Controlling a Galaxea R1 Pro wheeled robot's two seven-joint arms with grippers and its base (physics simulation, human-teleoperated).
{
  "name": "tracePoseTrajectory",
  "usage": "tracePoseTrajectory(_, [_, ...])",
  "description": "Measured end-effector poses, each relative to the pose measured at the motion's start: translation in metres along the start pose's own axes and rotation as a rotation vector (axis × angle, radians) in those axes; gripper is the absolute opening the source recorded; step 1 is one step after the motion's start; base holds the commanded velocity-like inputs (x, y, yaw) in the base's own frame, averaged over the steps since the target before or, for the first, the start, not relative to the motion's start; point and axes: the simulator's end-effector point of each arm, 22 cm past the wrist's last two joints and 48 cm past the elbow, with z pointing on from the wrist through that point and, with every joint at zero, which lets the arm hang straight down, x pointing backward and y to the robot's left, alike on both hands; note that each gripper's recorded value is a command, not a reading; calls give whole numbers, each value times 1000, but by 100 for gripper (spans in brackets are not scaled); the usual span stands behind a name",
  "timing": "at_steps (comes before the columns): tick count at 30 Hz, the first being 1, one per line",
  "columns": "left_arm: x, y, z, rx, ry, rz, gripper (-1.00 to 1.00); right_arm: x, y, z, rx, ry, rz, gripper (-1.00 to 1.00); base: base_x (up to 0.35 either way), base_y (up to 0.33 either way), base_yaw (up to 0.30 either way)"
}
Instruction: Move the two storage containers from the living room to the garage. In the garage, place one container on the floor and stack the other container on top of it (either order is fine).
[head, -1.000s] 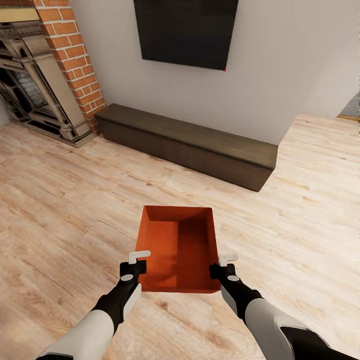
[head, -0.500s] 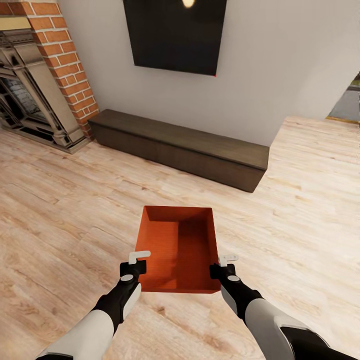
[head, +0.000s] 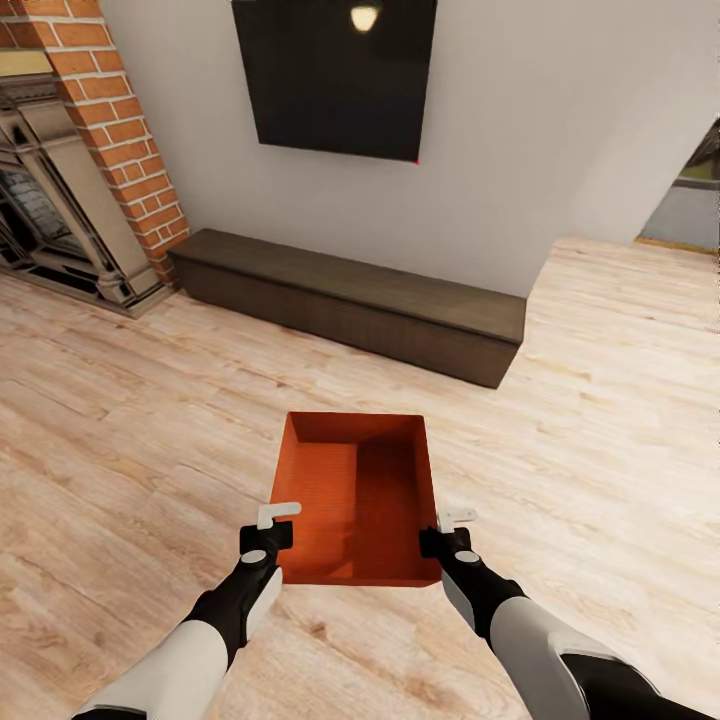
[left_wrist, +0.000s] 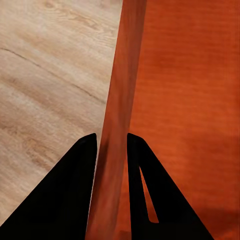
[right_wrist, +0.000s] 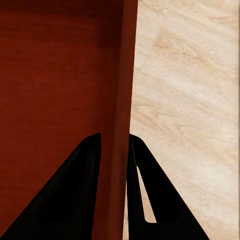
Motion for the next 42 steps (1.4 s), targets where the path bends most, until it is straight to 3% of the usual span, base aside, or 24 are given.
tracePoseTrajectory(42, [-33, 1, -15, 1, -62, -14, -100, -36, -2, -17, 4, -63, -4, -100, 0, 0, -63])
